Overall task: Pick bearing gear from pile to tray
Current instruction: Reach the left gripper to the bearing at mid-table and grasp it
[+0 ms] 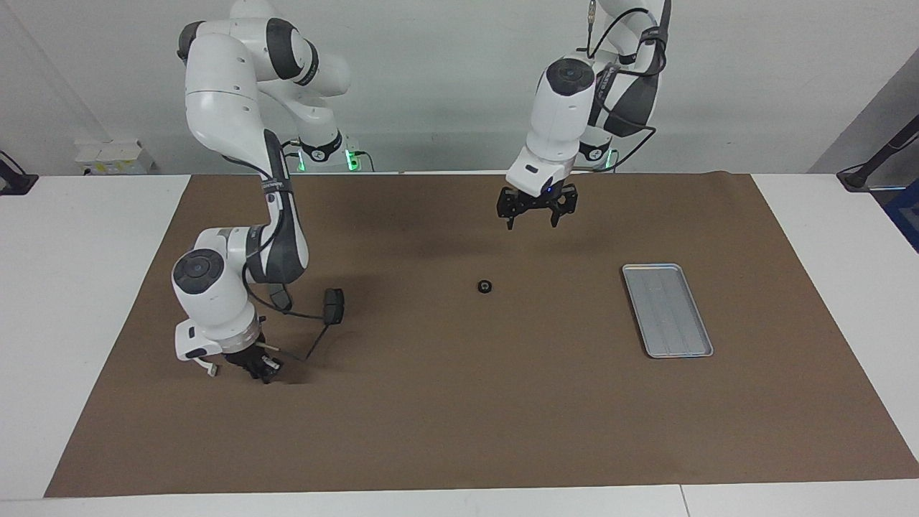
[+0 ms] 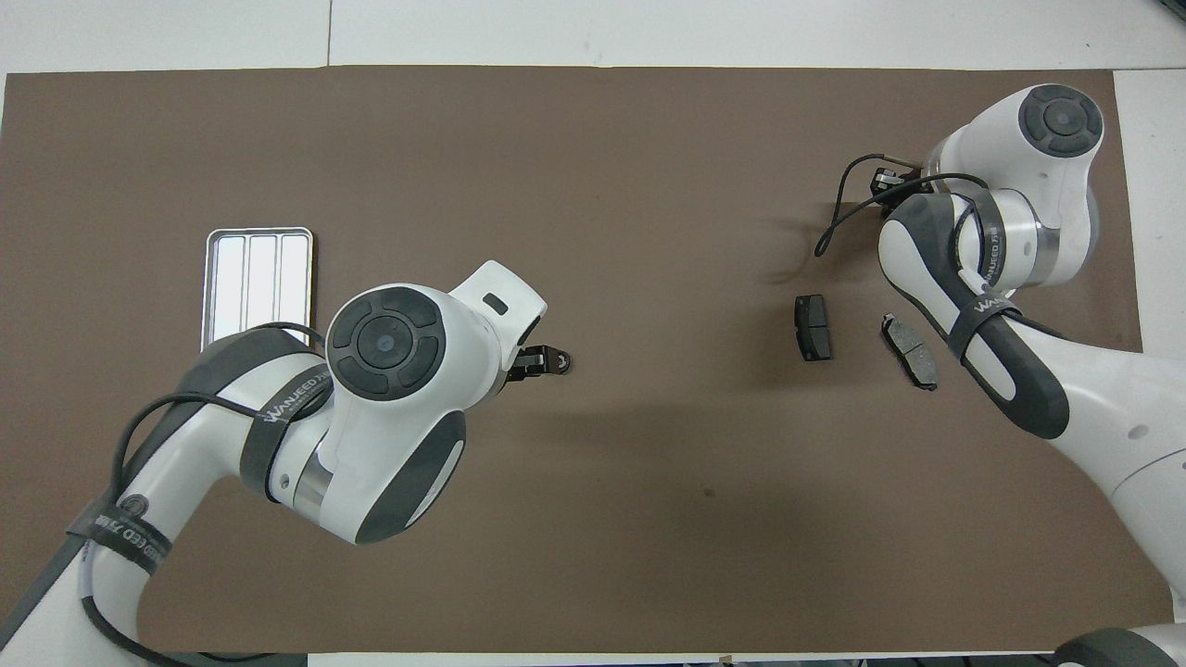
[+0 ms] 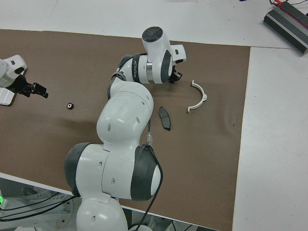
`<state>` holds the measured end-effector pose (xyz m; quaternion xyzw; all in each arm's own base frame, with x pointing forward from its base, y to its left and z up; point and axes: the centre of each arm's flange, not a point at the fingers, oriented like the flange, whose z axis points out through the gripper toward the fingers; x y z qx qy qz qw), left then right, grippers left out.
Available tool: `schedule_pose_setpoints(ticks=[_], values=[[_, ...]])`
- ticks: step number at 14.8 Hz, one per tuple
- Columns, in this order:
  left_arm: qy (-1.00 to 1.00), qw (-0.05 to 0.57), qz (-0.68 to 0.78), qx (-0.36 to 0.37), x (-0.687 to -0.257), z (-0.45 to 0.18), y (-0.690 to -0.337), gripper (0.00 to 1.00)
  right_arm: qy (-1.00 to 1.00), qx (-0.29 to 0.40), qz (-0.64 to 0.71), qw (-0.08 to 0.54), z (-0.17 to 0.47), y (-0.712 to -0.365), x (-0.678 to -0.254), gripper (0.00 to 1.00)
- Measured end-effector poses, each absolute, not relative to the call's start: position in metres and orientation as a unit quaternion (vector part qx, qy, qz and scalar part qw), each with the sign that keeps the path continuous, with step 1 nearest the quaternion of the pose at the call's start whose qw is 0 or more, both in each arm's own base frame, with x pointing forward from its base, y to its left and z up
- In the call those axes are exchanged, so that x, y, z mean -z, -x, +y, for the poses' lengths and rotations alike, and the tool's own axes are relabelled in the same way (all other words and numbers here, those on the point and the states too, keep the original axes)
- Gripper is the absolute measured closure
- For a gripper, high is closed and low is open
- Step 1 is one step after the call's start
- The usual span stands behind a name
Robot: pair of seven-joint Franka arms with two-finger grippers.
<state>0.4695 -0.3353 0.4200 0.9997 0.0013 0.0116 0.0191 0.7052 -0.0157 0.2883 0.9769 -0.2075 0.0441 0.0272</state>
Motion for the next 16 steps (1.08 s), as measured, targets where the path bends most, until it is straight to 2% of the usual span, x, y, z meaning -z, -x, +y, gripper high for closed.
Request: schedule_pose_setpoints(ticks=[3,7,16], values=[[-1.0,0.002,0.009,-0.02,-0.384,-0.356,-0.475,0.0,-0.979,-0.014,-0.2,0.037,-0.016,-0.702,-0.298,0.76],[-1.0,-0.002,0.012,-0.018,-0.348,-0.379,-0.49,0.0,-0.983,0.001,-0.176,0.043,-0.013,-0.698,-0.344,0.76],[-1.0,-0.007,0.013,-0.019,-0.322,-0.391,-0.494,0.0,-0.991,0.026,-0.117,0.055,-0.012,-0.662,-0.455,0.76]])
